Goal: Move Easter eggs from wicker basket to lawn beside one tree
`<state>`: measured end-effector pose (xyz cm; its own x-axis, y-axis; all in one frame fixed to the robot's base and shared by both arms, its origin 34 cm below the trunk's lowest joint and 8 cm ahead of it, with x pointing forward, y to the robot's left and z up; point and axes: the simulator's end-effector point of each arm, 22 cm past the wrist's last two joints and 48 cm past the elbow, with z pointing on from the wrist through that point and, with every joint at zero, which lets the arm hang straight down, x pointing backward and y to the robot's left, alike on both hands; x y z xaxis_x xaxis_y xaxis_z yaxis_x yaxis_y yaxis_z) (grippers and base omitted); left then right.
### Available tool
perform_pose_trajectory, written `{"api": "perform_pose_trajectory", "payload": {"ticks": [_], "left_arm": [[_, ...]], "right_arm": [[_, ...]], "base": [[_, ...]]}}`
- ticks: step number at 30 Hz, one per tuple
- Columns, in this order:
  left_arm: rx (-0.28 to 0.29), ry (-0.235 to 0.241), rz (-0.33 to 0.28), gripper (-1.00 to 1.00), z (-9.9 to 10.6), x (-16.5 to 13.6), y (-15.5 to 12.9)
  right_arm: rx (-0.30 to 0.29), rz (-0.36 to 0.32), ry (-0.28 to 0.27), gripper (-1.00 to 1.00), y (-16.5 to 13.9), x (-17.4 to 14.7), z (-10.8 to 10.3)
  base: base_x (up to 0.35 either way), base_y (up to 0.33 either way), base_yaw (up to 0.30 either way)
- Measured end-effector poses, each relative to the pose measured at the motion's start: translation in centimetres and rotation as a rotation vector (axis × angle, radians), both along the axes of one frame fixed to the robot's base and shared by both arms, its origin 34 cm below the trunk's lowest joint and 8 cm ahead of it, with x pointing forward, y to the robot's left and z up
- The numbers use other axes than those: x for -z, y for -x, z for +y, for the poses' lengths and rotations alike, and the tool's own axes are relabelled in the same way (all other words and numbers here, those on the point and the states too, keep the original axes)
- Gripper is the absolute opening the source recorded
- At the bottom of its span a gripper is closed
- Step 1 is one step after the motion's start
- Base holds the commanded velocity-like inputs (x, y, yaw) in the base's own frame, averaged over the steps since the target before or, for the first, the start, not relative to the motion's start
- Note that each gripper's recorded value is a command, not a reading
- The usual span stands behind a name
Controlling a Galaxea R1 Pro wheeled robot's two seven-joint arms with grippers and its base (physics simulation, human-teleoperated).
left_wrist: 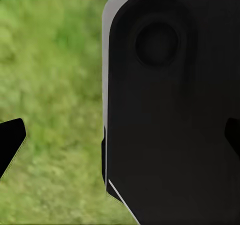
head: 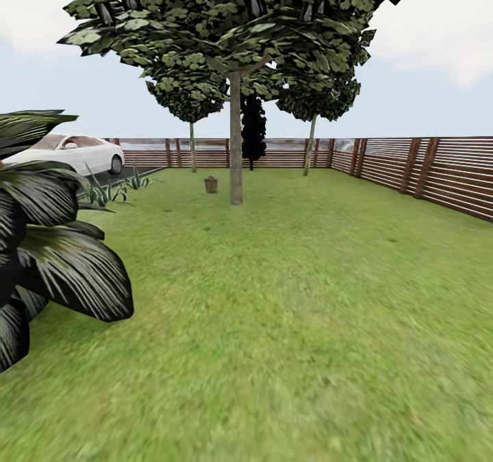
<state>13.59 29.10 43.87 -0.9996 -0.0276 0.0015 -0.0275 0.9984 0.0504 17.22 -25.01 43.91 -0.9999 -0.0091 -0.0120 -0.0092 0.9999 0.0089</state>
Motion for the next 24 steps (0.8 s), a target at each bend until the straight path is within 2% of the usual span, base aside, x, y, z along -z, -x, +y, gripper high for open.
{"api": "perform_pose_trajectory", "payload": {"ticks": [24], "left_arm": [[0.000,0.000,0.000,1.00,0.00,0.00,0.00]], "right_arm": [[0.000,0.000,0.000,1.00,0.00,0.00,0.01]], "base": [[0.334,0.000,0.000]]}}
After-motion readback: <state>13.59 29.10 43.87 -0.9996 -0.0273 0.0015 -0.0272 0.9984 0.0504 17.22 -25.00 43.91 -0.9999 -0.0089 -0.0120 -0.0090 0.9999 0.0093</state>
